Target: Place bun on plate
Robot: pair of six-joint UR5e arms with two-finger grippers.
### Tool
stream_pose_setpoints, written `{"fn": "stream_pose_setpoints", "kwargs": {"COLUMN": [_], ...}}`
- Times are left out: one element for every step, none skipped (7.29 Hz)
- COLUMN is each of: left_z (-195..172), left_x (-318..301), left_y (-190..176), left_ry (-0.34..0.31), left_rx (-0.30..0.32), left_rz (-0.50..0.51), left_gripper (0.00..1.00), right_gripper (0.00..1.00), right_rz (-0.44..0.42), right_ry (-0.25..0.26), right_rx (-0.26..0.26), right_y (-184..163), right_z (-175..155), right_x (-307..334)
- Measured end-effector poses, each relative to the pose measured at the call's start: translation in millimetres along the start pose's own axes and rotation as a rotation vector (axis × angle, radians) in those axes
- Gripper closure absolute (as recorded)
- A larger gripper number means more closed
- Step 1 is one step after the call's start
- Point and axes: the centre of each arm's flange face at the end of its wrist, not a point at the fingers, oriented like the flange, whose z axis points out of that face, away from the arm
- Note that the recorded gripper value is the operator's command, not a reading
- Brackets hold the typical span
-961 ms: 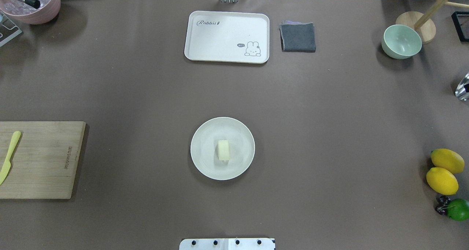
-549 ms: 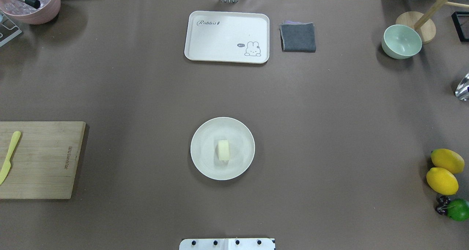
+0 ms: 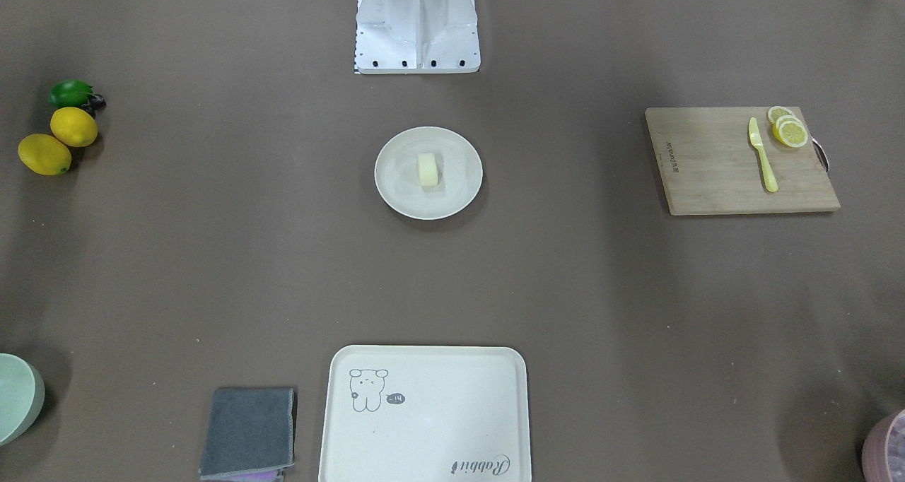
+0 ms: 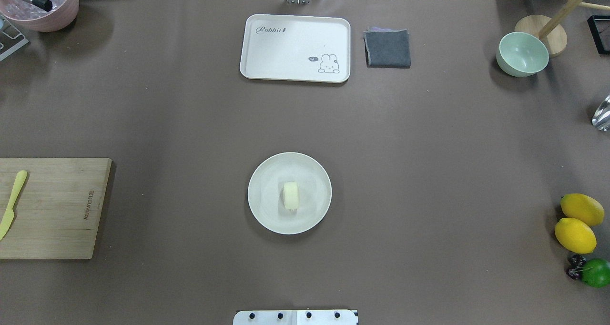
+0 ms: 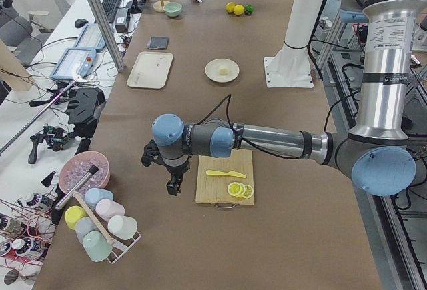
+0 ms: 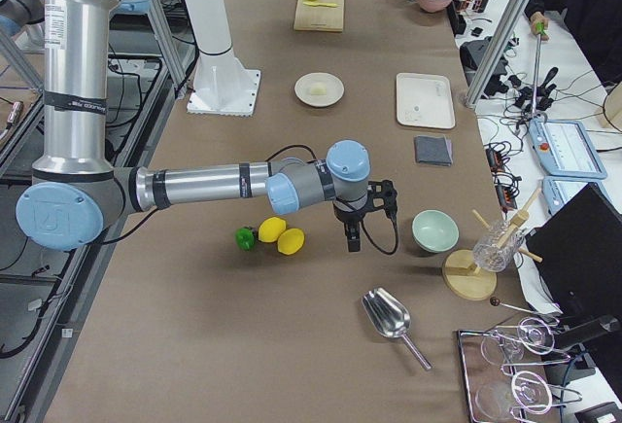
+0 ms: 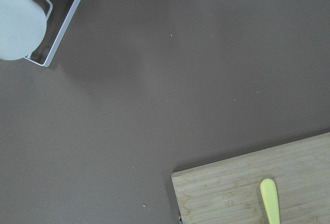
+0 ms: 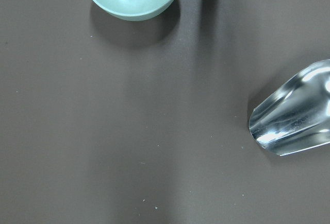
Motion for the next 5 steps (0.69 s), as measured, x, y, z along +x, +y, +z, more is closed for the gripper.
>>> {"fn": "stream_pose_setpoints", "kwargs": {"left_z": [-0.7, -4.5, -7.1, -8.4, -9.0], "left_x": [0.8, 5.1, 8.1, 9.9, 10.9], "left_y": [-2.6, -6.8, -9.5, -10.0, -9.1], "left_ry": [0.001, 0.002, 0.003, 0.003, 0.003], "left_rx": [0.004, 0.017, 0.033, 0.046, 0.052], "left_rz": [0.006, 0.024, 0.045, 0.059, 0.067], "left_gripper": [0.02, 0.02, 0.02, 0.02, 0.02], "right_gripper": [0.00, 0.00, 0.00, 0.00, 0.00], "right_rz": [0.002, -0.002, -0.010, -0.012, -0.011], "right_ry": [0.001, 0.003, 0.004, 0.006, 0.008], "right_rx": [-0.002, -0.004, -0.005, 0.000, 0.007], "right_y": [2.6, 7.6, 13.6, 18.3, 19.6], "right_z": [0.7, 1.3, 0.2, -3.5, -7.4], "right_x": [2.1, 6.4, 10.8, 14.0, 16.4]}}
